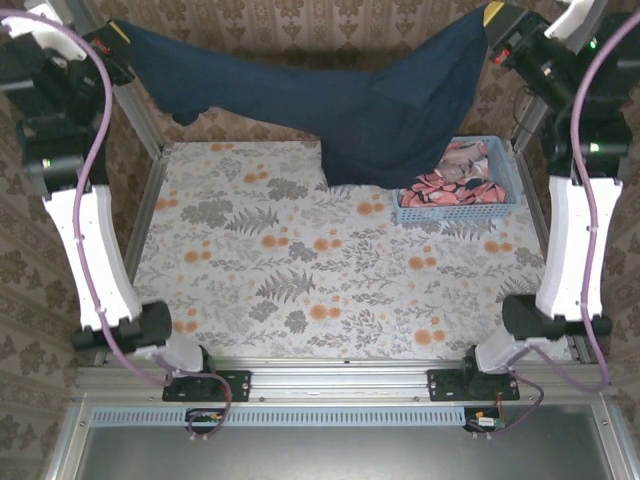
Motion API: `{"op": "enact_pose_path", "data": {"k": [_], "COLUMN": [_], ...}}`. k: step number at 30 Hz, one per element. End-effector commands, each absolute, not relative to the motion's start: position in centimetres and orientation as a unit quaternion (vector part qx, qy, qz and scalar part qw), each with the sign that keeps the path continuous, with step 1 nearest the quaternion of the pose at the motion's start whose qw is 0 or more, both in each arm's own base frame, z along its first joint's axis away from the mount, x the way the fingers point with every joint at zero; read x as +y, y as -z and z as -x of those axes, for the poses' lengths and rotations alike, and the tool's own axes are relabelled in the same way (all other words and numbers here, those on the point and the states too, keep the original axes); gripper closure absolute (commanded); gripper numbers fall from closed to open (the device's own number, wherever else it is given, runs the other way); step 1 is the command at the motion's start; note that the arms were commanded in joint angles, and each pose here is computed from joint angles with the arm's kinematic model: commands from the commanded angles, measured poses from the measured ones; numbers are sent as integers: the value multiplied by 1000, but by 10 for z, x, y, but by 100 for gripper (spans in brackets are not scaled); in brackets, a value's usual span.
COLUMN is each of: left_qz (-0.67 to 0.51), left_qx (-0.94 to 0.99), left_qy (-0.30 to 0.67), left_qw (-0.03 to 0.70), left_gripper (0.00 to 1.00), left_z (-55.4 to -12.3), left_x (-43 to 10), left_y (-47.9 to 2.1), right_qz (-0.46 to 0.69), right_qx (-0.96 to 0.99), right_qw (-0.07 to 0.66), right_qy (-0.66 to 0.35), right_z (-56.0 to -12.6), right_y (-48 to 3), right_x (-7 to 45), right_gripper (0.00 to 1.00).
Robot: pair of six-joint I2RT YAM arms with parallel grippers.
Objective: Fold and stack the mixed laundry pile
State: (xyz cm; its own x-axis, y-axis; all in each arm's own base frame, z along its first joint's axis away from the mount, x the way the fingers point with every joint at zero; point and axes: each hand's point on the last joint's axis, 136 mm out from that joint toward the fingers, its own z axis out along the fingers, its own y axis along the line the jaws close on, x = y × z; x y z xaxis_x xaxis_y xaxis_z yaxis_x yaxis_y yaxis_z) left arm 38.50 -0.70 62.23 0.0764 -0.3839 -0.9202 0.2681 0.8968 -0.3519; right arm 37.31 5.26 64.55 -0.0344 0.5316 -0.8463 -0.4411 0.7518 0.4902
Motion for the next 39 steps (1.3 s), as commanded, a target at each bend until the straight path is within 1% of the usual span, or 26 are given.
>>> {"op": "enact_pose_path", "data": {"k": [1, 3, 6, 7, 12, 17, 20, 23, 28, 33, 36, 38, 39], "left_qz": [58, 69, 60, 55, 45, 31, 19, -11, -34, -48, -34, -23, -17], "left_qx": [623, 623, 629, 628, 607, 594, 589, 570, 528, 506, 505, 515, 522], "left_qy": [218, 215, 240, 246, 244, 250, 256, 266, 261, 277, 261, 256, 258], "left_qw": [749, 749, 738, 736, 755, 764, 766, 777, 807, 815, 822, 818, 813], "left_gripper": [100, 100, 100, 100, 100, 100, 100, 100, 100, 100, 100, 100, 100], "left_z": [-377, -368, -359, -355, -329, -315, -307, -286, -234, -193, -185, -193, -201], "left_x": [-1, 2, -6, -9, -13, -19, -23, -34, -43, -53, -48, -44, -42], "left_y": [-613, -605, -600, -602, -621, -638, -645, -662, -693, -706, -705, -699, -694], "right_qz": [-12, -12, -4, 1, 2, 6, 23, 32, 50, 49, 43, 36, 28], "right_qx": [619, 621, 627, 620, 600, 595, 587, 568, 537, 521, 517, 528, 539], "right_qw": [703, 704, 698, 704, 726, 726, 730, 753, 779, 793, 794, 784, 774], "right_qy": [-350, -345, -346, -346, -335, -343, -349, -331, -319, -314, -316, -324, -331], "right_z": [-363, -349, -334, -319, -282, -277, -261, -233, -182, -145, -139, -155, -171], "right_y": [-642, -641, -640, -646, -656, -660, -671, -686, -711, -717, -717, -712, -706], "right_x": [58, 58, 62, 63, 61, 64, 69, 67, 70, 69, 68, 68, 67], "right_gripper": [100, 100, 100, 100, 100, 100, 100, 100, 100, 100, 100, 100, 100]}}
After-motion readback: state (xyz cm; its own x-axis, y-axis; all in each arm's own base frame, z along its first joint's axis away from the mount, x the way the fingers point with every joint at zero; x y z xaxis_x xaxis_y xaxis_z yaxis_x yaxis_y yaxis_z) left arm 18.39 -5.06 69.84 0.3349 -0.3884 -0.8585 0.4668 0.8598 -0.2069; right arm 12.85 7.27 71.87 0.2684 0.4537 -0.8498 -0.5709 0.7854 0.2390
